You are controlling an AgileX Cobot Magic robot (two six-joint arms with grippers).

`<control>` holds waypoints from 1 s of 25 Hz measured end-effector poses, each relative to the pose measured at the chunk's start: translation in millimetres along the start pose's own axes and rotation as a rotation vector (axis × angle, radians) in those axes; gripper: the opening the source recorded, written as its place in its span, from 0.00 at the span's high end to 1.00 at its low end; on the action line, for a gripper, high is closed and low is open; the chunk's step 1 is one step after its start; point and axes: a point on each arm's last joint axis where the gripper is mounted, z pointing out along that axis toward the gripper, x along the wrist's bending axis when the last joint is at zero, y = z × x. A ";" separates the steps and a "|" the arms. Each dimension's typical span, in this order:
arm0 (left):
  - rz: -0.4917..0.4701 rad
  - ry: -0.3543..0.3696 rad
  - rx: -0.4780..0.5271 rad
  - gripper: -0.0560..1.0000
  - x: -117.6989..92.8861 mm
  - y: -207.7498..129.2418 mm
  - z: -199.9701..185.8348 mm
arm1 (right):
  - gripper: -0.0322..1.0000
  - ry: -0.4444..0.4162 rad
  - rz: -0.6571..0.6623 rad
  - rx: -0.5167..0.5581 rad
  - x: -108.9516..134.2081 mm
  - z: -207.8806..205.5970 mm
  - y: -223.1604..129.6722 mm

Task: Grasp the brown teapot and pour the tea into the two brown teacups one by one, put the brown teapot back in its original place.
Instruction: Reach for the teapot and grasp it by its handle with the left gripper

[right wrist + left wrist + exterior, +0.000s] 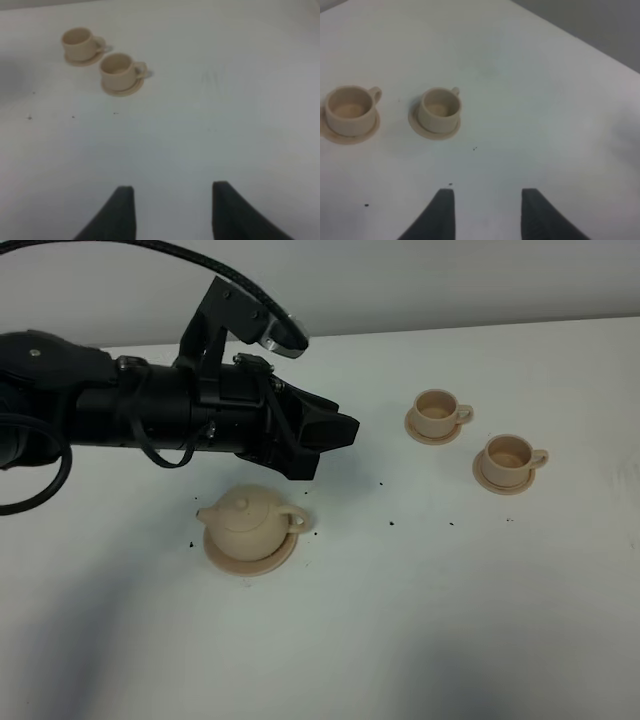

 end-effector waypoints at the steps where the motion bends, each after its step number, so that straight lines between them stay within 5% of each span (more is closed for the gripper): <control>1: -0.013 0.010 0.014 0.60 0.1 4.1 0.1 | 0.59 0.006 -0.003 0.000 0.0 -0.1 -0.1; 7: -0.086 0.118 0.161 0.60 12.0 12.2 13.2 | 0.59 0.015 -0.006 0.001 0.1 -0.2 -0.1; 12: -0.072 0.177 0.322 0.60 -2.0 18.1 50.7 | 0.59 0.015 -0.006 0.000 0.1 -0.2 0.0; 19: -0.069 0.380 0.506 0.60 4.7 22.2 99.8 | 0.59 0.015 -0.006 0.000 0.1 -0.2 0.0; 25: -0.087 0.400 0.601 0.60 17.9 10.5 124.8 | 0.59 0.015 -0.006 0.000 0.1 -0.2 0.0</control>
